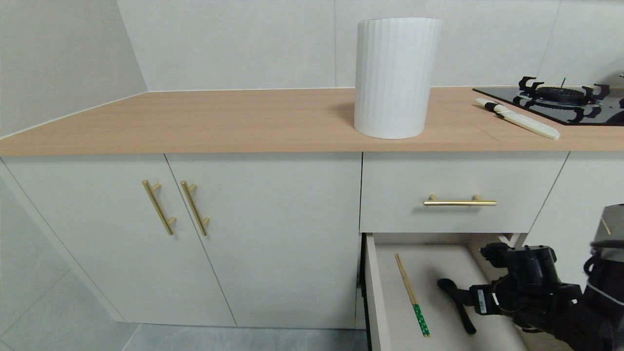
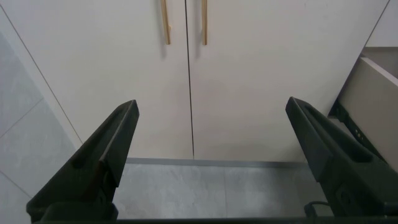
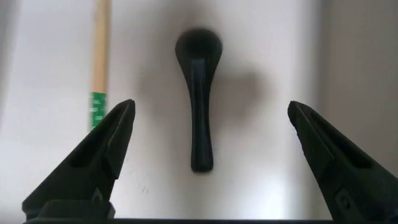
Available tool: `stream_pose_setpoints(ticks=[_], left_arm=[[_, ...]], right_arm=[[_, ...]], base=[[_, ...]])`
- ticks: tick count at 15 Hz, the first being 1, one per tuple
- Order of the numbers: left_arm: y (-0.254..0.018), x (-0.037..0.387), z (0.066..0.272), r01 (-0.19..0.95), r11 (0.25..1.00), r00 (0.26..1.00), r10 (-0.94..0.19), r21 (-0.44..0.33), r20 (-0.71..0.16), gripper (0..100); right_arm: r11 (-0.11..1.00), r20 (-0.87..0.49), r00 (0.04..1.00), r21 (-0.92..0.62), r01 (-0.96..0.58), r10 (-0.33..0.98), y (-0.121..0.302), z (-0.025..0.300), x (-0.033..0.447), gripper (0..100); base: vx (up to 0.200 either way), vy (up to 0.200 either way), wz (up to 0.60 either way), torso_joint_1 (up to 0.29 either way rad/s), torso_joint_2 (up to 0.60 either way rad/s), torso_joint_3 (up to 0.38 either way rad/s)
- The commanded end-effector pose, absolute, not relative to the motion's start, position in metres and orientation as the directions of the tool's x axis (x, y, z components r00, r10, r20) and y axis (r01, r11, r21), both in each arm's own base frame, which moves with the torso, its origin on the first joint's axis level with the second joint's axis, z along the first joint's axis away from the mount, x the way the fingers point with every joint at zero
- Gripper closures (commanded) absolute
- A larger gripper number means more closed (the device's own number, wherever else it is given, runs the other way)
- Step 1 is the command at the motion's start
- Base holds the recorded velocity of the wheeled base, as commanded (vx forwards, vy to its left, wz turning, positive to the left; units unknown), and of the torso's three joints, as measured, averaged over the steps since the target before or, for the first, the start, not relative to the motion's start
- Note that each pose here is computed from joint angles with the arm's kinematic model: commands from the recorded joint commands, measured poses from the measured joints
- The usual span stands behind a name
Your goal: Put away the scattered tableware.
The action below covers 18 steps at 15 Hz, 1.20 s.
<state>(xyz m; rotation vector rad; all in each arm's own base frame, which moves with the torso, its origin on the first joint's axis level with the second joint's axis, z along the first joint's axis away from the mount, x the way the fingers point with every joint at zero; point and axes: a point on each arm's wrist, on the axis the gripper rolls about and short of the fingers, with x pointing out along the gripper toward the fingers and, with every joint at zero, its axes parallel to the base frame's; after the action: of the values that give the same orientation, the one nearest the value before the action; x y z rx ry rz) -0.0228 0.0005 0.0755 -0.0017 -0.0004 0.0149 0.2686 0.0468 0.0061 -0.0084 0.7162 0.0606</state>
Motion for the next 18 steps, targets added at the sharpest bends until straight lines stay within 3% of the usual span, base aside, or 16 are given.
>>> stream_pose_setpoints(ticks=[1,5,9,16,18], left_arm=[[0.001,-0.023,0.075,-0.015,1.000,1.000,0.015,-0.002,0.000,0],[0.001,-0.023,0.075,-0.015,1.000,1.000,0.015,-0.003,0.000,0],[0.001,-0.023,0.075,-0.015,1.000,1.000,0.015,-0.002,0.000,0],[0.001,-0.023,0.075,-0.015,1.000,1.000,0.015,-0.002,0.000,0],[0.001,-0.023,0.075,-0.015,1.000,1.000,0.015,-0.002,0.000,0]], right_arm=[[0.997,-0.570,0.818,0.031,-0.068,0.073,0.041,0.065,0.232,0],[0.994,-0.580,0.808,0.036,-0.106,0.107,0.040,0.099,0.198,0],[0.973,-0.684,0.706,0.026,-0.228,0.184,0.049,0.139,0.153,0],[0.966,-0.712,0.675,0.020,-0.257,0.194,0.051,0.143,0.145,0],[0.965,-0.708,0.678,0.019,-0.260,0.197,0.051,0.144,0.143,0]], base=[[0.000,0.000,0.00,0.000,0.00,0.000],[0.000,0.000,0.00,0.000,0.00,0.000],[0.000,0.000,0.00,0.000,0.00,0.000],[0.000,0.000,0.00,0.000,0.00,0.000],[-0.200,0.000,0.00,0.000,0.00,0.002]])
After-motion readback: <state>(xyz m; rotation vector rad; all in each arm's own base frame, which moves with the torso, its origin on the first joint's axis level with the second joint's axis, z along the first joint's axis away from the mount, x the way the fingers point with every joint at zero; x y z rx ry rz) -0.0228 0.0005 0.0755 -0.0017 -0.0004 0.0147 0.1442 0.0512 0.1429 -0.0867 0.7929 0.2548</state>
